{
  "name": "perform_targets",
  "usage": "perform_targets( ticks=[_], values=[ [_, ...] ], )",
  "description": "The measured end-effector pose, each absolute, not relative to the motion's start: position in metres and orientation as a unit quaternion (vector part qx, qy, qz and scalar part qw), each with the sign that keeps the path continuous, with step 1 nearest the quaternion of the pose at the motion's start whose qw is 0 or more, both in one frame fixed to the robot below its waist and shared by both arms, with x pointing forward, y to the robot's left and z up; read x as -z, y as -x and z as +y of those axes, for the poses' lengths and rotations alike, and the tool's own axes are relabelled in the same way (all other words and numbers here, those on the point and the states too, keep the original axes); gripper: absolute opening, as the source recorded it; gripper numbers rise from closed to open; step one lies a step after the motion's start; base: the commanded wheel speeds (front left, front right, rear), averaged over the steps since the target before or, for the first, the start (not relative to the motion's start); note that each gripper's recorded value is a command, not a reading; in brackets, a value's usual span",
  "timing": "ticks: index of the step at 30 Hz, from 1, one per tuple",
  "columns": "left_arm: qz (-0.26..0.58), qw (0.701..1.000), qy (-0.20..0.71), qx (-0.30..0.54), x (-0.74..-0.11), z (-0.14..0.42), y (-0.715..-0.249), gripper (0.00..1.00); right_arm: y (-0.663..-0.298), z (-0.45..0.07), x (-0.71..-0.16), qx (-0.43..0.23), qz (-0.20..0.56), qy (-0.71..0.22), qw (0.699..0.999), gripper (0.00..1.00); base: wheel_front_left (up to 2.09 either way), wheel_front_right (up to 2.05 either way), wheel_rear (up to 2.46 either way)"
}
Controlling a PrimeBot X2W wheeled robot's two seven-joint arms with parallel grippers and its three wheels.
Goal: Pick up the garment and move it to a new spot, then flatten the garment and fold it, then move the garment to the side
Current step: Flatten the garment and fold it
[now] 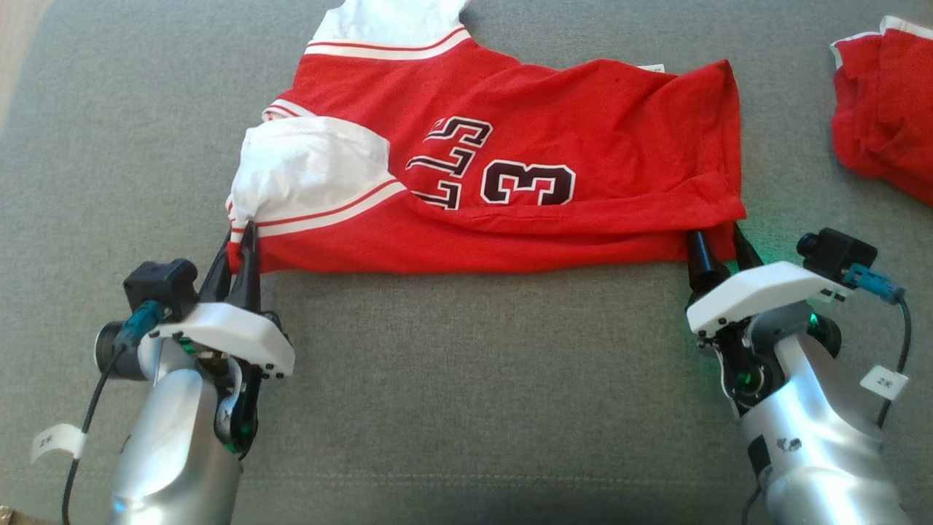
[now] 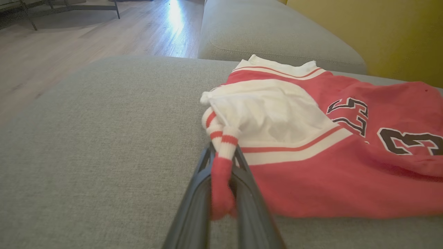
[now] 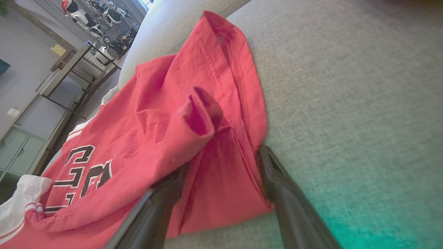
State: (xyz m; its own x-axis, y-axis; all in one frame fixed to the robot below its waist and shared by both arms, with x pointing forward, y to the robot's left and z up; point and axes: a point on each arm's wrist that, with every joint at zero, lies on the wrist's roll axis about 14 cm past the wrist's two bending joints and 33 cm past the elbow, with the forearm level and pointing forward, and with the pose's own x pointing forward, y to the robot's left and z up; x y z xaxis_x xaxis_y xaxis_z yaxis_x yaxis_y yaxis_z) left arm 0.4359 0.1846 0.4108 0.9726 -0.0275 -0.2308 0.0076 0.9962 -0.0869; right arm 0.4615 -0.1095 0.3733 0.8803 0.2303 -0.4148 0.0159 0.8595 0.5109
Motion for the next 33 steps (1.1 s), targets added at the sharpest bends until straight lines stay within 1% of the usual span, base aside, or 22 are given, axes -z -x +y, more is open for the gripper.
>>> perform_targets(
  ticks=[7, 8, 9, 10, 20, 23, 30, 33],
  values=[
    [0.118, 0.992, 0.042, 0.009, -0.41, 0.184, -0.436, 0.0, -0.468, -0.105, -0.373, -0.063, 0.24, -0.255, 0.935, 1.0, 0.0, 0.0, 0.0],
    [0.118, 0.992, 0.042, 0.009, -0.41, 0.184, -0.436, 0.0, -0.469, -0.105, -0.373, -0.064, 0.241, -0.252, 0.935, 0.55, 0.0, 0.0, 0.0],
    [0.118, 0.992, 0.042, 0.009, -0.41, 0.184, -0.436, 0.0, -0.47, -0.104, -0.373, -0.066, 0.243, -0.25, 0.935, 0.22, 0.0, 0.0, 0.0],
    [0.118, 0.992, 0.042, 0.009, -0.41, 0.185, -0.436, 0.0, -0.47, -0.103, -0.373, -0.068, 0.244, -0.246, 0.936, 0.0, 0.0, 0.0, 0.0],
    [0.102, 0.994, 0.039, 0.012, -0.423, 0.183, -0.436, 0.0, -0.461, -0.113, -0.373, -0.058, 0.247, -0.221, 0.942, 0.0, 0.0, 0.0, 0.0],
    [0.096, 0.995, 0.038, 0.014, -0.428, 0.182, -0.433, 0.0, -0.451, -0.119, -0.372, -0.051, 0.252, -0.216, 0.942, 0.0, 0.0, 0.0, 0.0],
    [0.118, 0.992, 0.03, 0.029, -0.416, 0.178, -0.403, 0.0, -0.426, -0.134, -0.373, -0.045, 0.274, -0.204, 0.939, 0.0, 0.0, 0.0, 0.0],
    [0.137, 0.989, 0.02, 0.051, -0.409, 0.173, -0.388, 0.0, -0.413, -0.14, -0.373, -0.047, 0.293, -0.196, 0.935, 0.0, 0.0, 0.0, 0.0]
  ],
)
